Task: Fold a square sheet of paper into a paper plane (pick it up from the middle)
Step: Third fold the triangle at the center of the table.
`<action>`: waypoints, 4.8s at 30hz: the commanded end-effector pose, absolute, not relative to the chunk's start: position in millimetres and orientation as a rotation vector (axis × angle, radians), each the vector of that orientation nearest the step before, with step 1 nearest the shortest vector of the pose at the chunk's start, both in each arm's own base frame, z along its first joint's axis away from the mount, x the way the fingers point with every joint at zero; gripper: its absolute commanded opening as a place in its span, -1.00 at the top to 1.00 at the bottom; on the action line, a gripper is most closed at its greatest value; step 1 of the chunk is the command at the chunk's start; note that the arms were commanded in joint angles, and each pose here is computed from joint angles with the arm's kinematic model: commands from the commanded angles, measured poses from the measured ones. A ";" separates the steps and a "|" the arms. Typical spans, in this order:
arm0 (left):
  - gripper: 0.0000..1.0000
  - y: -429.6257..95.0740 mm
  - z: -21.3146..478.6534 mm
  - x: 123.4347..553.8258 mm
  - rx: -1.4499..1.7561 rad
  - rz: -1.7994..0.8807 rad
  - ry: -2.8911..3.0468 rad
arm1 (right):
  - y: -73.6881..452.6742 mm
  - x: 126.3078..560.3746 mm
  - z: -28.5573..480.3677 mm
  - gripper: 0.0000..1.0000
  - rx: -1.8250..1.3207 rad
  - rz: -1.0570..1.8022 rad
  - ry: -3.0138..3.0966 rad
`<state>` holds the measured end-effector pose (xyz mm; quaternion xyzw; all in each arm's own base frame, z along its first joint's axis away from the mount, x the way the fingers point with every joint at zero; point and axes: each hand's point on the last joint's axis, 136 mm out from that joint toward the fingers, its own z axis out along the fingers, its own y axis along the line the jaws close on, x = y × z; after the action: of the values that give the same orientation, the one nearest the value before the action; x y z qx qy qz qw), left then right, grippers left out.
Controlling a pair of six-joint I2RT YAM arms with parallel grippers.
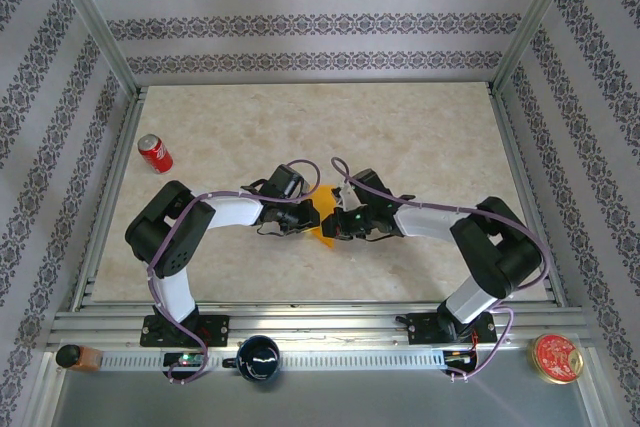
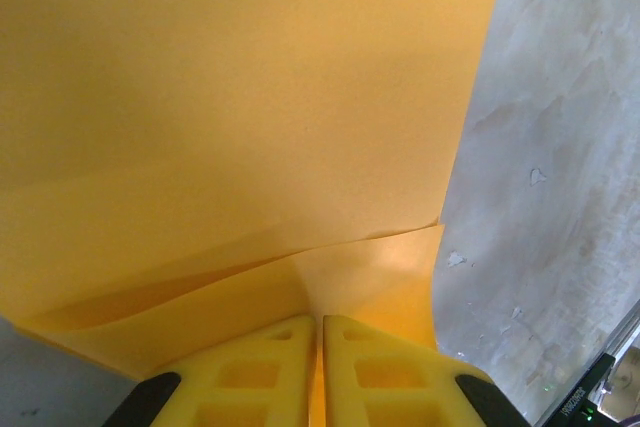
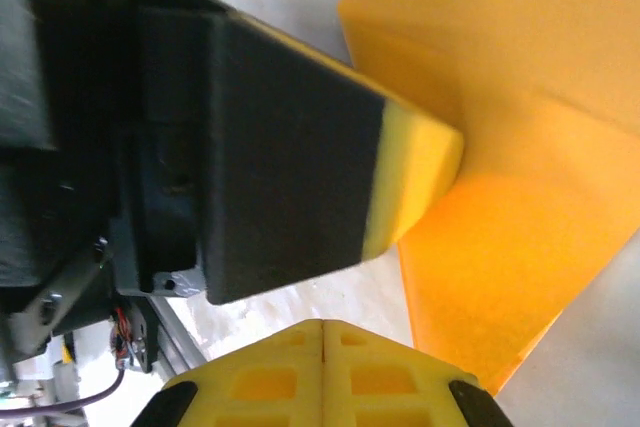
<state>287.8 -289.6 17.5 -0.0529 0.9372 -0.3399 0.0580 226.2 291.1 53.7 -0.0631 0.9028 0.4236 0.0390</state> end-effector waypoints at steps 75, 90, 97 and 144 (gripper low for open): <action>0.76 -275.0 -5.3 271.3 -0.214 -0.940 2.891 | 294.9 212.8 49.8 0.90 -0.108 1.319 2.855; 0.77 -275.4 -6.6 271.4 -0.214 -0.942 2.889 | 278.4 183.4 -3.2 0.89 -0.067 1.211 3.030; 0.77 -272.4 -9.1 270.0 -0.223 -0.926 2.894 | 269.1 171.1 -3.1 0.88 -0.049 1.213 3.035; 0.63 -281.8 33.6 279.6 -0.220 -1.035 2.743 | 268.8 200.2 -13.0 0.92 0.005 1.213 3.043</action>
<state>284.0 -284.8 25.2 -0.0780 0.9264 -0.3568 0.0918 219.4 290.7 15.0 -0.0189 0.9107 0.4119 -0.0256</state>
